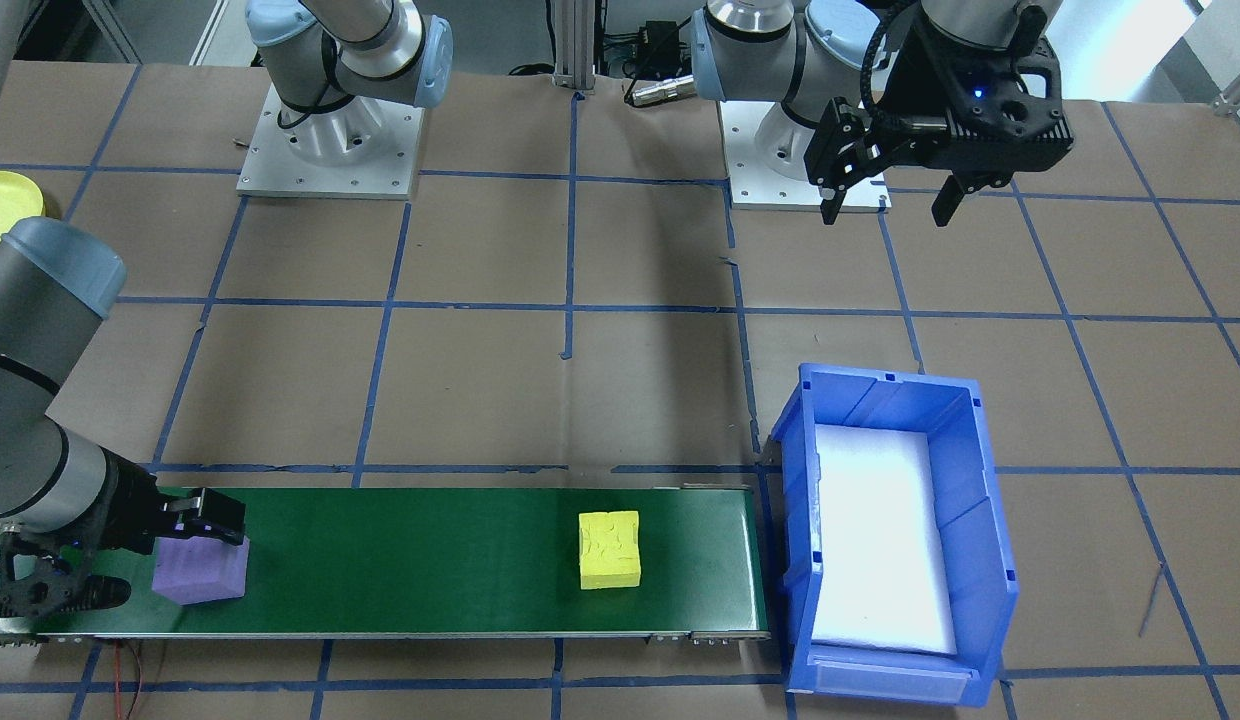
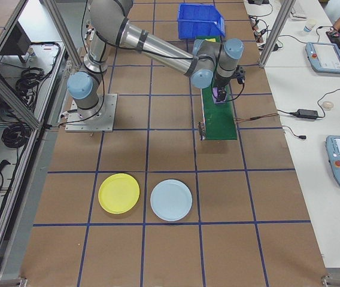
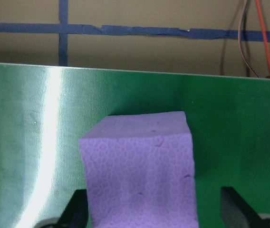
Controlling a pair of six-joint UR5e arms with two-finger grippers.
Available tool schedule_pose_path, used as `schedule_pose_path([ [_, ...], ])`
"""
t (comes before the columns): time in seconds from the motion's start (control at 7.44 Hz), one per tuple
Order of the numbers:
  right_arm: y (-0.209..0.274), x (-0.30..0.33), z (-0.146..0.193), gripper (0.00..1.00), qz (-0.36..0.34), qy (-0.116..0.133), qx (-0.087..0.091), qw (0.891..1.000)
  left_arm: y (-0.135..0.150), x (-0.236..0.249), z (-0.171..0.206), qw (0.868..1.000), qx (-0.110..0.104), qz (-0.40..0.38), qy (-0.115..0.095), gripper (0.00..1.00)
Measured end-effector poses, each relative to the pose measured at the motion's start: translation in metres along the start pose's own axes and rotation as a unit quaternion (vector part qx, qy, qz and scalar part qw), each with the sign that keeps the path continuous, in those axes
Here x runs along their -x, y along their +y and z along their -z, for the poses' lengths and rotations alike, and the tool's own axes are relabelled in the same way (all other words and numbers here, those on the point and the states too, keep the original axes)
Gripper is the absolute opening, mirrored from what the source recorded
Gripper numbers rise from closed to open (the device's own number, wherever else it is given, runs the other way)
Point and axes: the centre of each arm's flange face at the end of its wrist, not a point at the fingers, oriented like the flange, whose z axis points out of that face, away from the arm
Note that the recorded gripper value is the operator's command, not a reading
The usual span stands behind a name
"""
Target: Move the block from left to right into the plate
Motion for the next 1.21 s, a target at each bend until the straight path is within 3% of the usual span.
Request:
schedule_pose_path([
  [0.13, 0.000, -0.012, -0.003, 0.37, 0.003, -0.004, 0.000, 1.000, 0.000, 0.000, -0.011, 1.000, 0.011, -0.006, -0.004, 1.00],
  [0.27, 0.002, -0.026, -0.002, 0.22, 0.002, -0.005, -0.002, 1.000, -0.002, -0.001, -0.026, 1.000, 0.014, -0.008, -0.001, 1.00],
  [0.54, 0.006, -0.072, 0.017, 0.18, -0.018, 0.002, -0.017, 1.000, -0.006, 0.004, -0.045, 1.000, 0.009, -0.002, 0.000, 1.00],
  [0.81, 0.034, -0.159, 0.068, 0.18, -0.021, 0.032, -0.046, 0.998, -0.007, 0.004, -0.051, 1.000, 0.014, 0.003, 0.002, 1.00],
  [0.94, 0.066, -0.217, 0.086, 0.18, -0.022, 0.049, -0.042, 0.998, -0.007, 0.004, -0.052, 1.000, 0.015, 0.003, 0.002, 1.00],
  [1.21, 0.149, -0.334, 0.089, 0.19, -0.030, 0.059, -0.006, 0.998, -0.007, 0.003, -0.053, 1.000, 0.017, 0.003, 0.000, 1.00],
])
